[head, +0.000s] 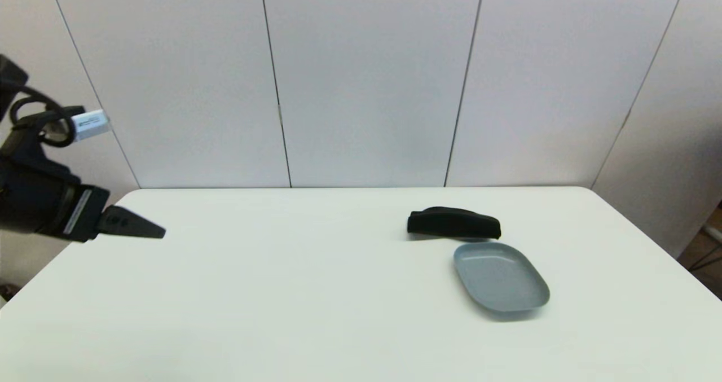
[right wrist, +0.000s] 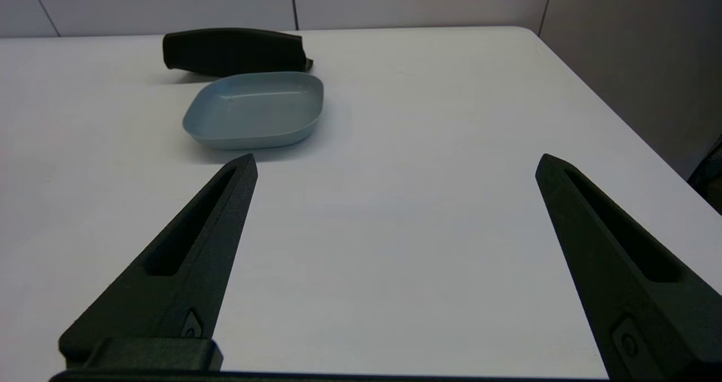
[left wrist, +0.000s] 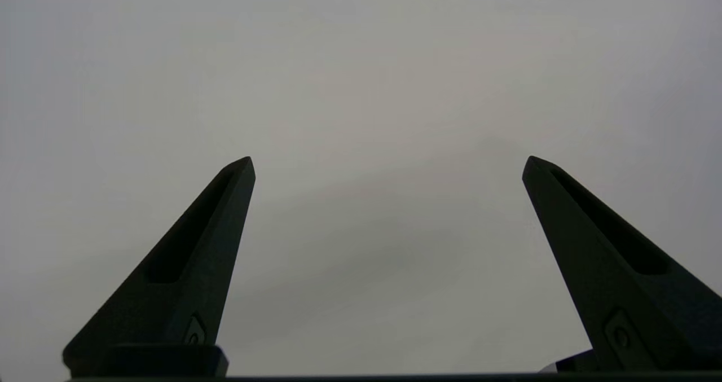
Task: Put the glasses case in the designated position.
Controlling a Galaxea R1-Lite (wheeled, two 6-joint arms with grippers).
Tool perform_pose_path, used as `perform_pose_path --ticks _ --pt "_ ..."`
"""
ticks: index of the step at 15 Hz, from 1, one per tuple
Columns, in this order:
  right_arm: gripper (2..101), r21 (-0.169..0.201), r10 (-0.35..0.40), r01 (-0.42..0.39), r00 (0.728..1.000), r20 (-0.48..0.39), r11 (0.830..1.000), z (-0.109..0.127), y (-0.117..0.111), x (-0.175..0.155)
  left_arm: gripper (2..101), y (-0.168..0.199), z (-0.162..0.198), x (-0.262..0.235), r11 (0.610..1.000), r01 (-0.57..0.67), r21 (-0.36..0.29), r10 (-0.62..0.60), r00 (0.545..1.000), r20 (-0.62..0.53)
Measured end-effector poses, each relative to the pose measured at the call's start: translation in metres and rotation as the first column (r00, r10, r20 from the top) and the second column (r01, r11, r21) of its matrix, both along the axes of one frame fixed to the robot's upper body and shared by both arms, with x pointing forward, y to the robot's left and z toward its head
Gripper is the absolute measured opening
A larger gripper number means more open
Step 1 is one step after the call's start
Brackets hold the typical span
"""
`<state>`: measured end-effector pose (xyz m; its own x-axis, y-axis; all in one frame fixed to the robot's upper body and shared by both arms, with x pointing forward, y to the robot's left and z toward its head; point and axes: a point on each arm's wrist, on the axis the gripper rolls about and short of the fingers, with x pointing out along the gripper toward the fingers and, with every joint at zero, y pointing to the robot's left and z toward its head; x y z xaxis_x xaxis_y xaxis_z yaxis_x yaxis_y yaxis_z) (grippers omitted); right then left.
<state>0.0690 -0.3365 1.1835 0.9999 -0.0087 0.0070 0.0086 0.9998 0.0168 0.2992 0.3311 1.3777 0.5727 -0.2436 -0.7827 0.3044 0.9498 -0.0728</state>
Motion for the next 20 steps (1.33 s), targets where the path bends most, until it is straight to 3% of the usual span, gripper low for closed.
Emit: perform_pose_path --ticks 2,5,8,11,15,17,20 --pt "98.0 0.000 0.000 0.000 1.000 0.000 1.000 0.000 0.000 0.000 96.8 0.007 -0.013 -0.044 0.998 -0.059 0.013 0.058 0.997 0.058" --pt "98.0 0.000 -0.001 0.001 1.000 0.000 1.000 0.000 0.000 0.000 97.0 0.009 -0.028 -0.099 0.992 -0.129 0.006 0.122 0.955 0.271" --pt "98.0 0.000 -0.001 0.001 1.000 0.000 1.000 0.000 0.000 0.000 97.1 0.006 -0.043 -0.143 0.980 -0.198 -0.004 0.173 0.847 0.502" --pt "98.0 0.000 -0.001 0.001 1.000 0.000 1.000 0.000 0.000 0.000 97.1 0.002 -0.059 -0.184 0.972 -0.231 -0.038 0.192 0.691 0.696" --pt "98.0 0.000 0.000 0.000 1.000 0.000 1.000 0.000 0.000 0.000 97.3 0.000 -0.094 -0.216 0.956 -0.281 -0.081 0.233 0.566 0.791" --pt "98.0 0.000 0.000 0.000 1.000 0.000 1.000 0.000 0.000 0.000 97.4 0.000 -0.100 -0.219 0.951 -0.273 -0.146 0.270 0.503 0.821" --pt "98.0 0.000 0.000 0.000 1.000 0.000 1.000 0.000 0.000 0.000 97.6 0.001 -0.101 -0.219 0.951 -0.240 -0.193 0.289 0.479 0.829"
